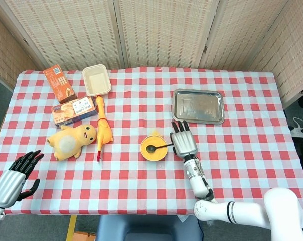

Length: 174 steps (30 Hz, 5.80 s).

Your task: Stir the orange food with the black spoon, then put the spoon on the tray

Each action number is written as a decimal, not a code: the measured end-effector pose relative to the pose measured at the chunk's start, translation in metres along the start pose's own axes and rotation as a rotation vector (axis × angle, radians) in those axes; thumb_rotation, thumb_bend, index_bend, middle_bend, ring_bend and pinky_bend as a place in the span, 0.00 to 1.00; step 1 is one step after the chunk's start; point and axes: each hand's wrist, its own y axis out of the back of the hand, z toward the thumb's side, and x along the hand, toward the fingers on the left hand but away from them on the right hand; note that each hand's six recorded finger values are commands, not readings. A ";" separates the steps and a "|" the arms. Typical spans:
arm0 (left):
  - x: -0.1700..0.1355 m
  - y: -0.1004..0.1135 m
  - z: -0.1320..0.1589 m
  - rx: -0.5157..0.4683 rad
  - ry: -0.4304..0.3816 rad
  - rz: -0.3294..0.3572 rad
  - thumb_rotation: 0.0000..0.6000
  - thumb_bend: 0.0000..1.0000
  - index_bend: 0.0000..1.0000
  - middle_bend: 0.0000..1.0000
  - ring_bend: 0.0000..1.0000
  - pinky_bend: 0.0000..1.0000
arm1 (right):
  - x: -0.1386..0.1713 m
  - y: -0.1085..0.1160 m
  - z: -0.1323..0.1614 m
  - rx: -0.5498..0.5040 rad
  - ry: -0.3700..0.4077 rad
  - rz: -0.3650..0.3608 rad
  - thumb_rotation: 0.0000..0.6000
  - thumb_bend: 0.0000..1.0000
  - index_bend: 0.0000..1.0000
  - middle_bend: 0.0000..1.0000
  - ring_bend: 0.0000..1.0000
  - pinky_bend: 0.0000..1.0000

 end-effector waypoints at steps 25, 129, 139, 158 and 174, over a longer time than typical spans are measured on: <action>0.002 -0.002 0.000 0.009 0.007 -0.009 1.00 0.51 0.00 0.00 0.00 0.13 | -0.004 -0.012 -0.009 0.011 -0.001 -0.077 1.00 0.29 0.52 0.09 0.00 0.06; 0.000 -0.003 0.005 0.009 -0.013 -0.008 1.00 0.51 0.00 0.00 0.00 0.13 | -0.012 0.051 -0.006 0.531 0.066 -0.353 1.00 0.38 0.85 0.24 0.02 0.13; 0.000 -0.003 0.003 0.008 -0.009 -0.006 1.00 0.51 0.00 0.00 0.00 0.13 | -0.006 0.042 0.008 0.648 0.140 -0.380 1.00 0.38 0.84 0.24 0.02 0.13; 0.000 -0.002 0.005 0.011 -0.014 -0.007 1.00 0.51 0.00 0.00 0.00 0.13 | 0.017 0.030 0.029 0.636 0.244 -0.375 1.00 0.38 0.84 0.24 0.02 0.13; 0.001 -0.004 0.004 0.012 -0.008 -0.013 1.00 0.51 0.00 0.00 0.00 0.13 | 0.008 0.045 0.017 0.646 0.185 -0.414 1.00 0.38 0.84 0.24 0.02 0.13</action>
